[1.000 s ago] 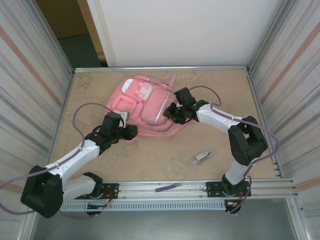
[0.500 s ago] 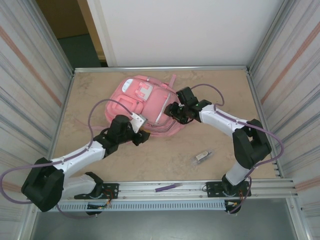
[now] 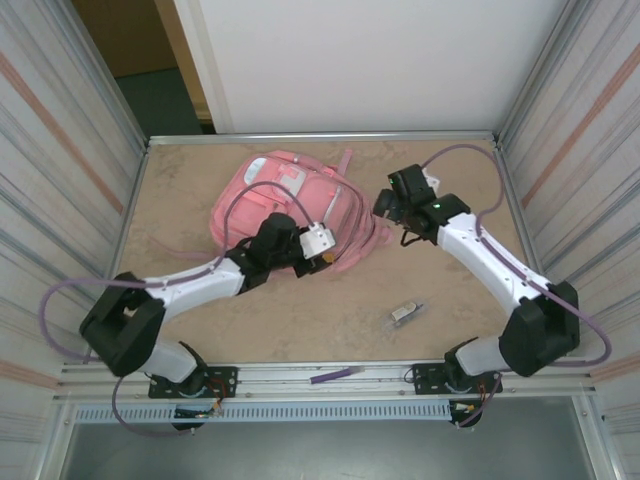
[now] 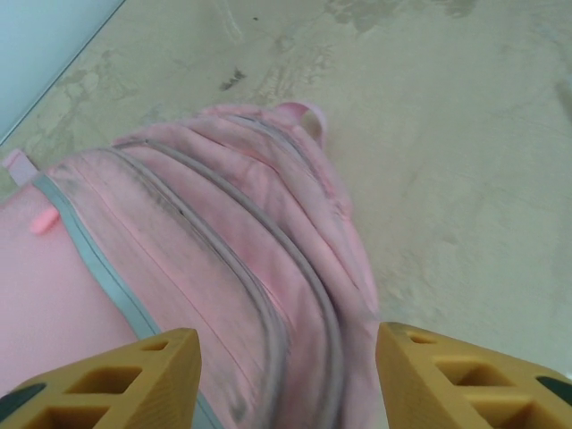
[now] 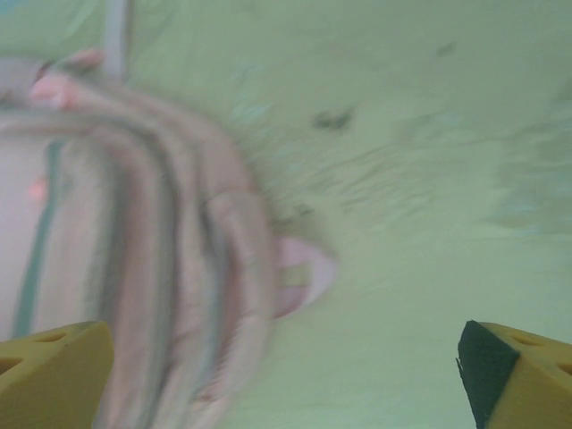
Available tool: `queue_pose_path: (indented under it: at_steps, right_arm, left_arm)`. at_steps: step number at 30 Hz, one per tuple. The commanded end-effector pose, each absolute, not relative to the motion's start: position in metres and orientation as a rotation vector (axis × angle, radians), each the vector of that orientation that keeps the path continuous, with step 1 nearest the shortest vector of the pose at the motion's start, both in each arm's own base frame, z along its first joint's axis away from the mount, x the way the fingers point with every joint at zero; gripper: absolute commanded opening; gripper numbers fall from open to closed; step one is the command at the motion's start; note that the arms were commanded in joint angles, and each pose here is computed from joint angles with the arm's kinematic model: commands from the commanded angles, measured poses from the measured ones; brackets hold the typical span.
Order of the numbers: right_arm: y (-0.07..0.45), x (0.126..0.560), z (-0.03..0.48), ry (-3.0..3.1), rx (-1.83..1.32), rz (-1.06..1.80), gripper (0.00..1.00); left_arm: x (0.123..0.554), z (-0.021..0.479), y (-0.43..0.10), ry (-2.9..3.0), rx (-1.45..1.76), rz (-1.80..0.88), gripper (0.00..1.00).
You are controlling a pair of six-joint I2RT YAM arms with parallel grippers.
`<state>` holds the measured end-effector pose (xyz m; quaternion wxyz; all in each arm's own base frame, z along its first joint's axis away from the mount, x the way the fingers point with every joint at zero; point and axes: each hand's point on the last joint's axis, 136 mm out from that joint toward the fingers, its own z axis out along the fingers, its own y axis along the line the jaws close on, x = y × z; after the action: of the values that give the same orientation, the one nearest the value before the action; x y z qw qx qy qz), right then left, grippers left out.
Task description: Pack the student bag
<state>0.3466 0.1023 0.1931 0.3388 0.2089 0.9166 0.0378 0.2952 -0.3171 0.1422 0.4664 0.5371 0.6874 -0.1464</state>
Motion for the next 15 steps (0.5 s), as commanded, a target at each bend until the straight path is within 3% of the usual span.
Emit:
queue_pose_path:
  at_steps: [1, 7, 15]
  right_arm:
    - [0.032, 0.312, 0.193, 2.323, 0.780, -0.194, 0.99]
    - [0.006, 0.278, 0.156, 2.405, 1.067, -0.064, 0.99]
    - [0.017, 0.210, 0.114, 2.496, 1.408, -0.009, 0.98]
  left_arm:
    - [0.310, 0.144, -0.333, 1.664, 1.345, -0.306, 0.54]
    - [0.317, 0.135, -0.363, 1.655, 1.375, -0.227, 0.54]
    - [0.350, 0.125, -0.366, 1.769, 1.223, -0.086, 0.52]
